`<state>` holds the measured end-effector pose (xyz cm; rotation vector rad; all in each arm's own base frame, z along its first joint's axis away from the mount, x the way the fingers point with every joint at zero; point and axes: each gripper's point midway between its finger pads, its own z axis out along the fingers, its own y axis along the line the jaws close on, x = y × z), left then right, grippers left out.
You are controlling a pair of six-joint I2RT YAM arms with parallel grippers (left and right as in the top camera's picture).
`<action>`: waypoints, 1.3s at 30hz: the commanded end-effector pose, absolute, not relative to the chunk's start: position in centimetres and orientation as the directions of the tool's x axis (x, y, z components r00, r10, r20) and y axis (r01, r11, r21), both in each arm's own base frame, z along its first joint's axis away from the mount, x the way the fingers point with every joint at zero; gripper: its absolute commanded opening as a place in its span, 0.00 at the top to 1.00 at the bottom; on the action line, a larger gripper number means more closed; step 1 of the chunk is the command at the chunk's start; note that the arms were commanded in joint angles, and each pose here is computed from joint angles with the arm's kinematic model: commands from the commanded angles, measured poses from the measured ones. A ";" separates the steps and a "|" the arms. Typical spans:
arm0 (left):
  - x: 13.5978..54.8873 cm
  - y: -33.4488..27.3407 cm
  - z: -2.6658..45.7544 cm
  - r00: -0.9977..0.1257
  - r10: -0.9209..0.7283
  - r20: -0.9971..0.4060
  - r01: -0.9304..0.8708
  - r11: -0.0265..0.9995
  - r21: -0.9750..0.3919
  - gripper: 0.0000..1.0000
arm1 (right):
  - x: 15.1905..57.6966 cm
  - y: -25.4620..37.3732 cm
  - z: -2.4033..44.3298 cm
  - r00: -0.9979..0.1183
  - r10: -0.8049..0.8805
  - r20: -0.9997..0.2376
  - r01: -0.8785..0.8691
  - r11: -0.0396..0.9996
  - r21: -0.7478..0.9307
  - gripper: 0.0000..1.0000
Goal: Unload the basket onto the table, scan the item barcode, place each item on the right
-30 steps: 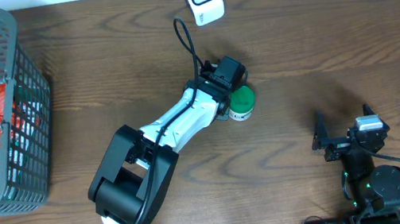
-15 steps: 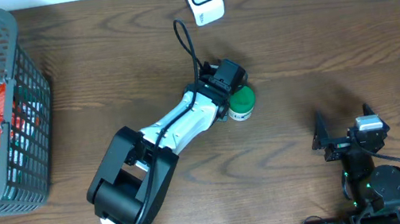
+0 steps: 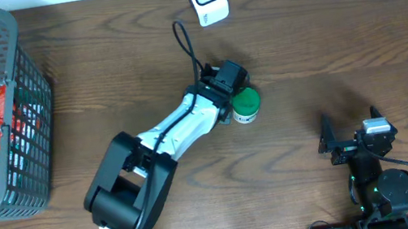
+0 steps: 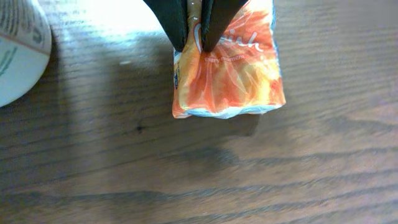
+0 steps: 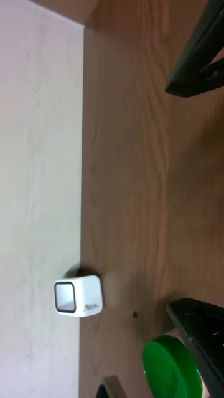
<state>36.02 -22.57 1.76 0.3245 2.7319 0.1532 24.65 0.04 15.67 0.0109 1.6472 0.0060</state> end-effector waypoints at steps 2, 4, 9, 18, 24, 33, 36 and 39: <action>36.1 -22.5 6.2 -0.897 0.144 -0.418 0.150 0.988 0.018 0.93 | 24.6 0.2 15.5 -0.080 0.021 -0.997 -0.002 1.000 0.021 0.01; 36.1 -22.7 7.5 -0.900 0.118 -0.420 0.154 0.987 -0.054 0.93 | 24.6 0.2 15.5 -0.080 0.021 -0.997 -0.002 1.000 0.021 0.01; 35.4 -23.7 8.7 -0.943 0.060 -0.328 0.163 0.941 -0.297 0.93 | 24.6 0.2 15.5 -0.080 0.021 -0.997 -0.002 1.000 0.021 0.01; 36.0 -23.1 11.1 -0.984 -0.030 -0.177 0.096 0.747 -0.658 0.93 | 24.6 0.2 15.5 -0.080 0.021 -0.997 -0.002 1.000 0.021 0.01; 36.5 -22.8 11.0 -0.982 -0.043 -0.186 0.117 0.635 -0.763 0.93 | 24.6 0.2 15.5 -0.080 0.021 -0.997 -0.002 1.000 0.021 0.01; 37.3 -23.5 9.3 -0.966 -0.113 -0.233 0.130 0.567 -0.813 0.93 | 24.6 0.2 15.5 -0.080 0.020 -0.997 -0.002 1.000 0.020 0.01; 37.5 -22.7 7.9 -0.962 -0.140 -0.234 0.102 0.612 -0.784 0.93 | 24.6 0.2 15.5 -0.080 0.021 -0.997 -0.002 1.000 0.021 0.01; 37.5 -22.7 7.0 -0.965 -0.141 -0.222 0.089 0.620 -0.780 0.93 | 24.6 0.2 15.5 -0.080 0.021 -0.997 -0.002 1.000 0.021 0.01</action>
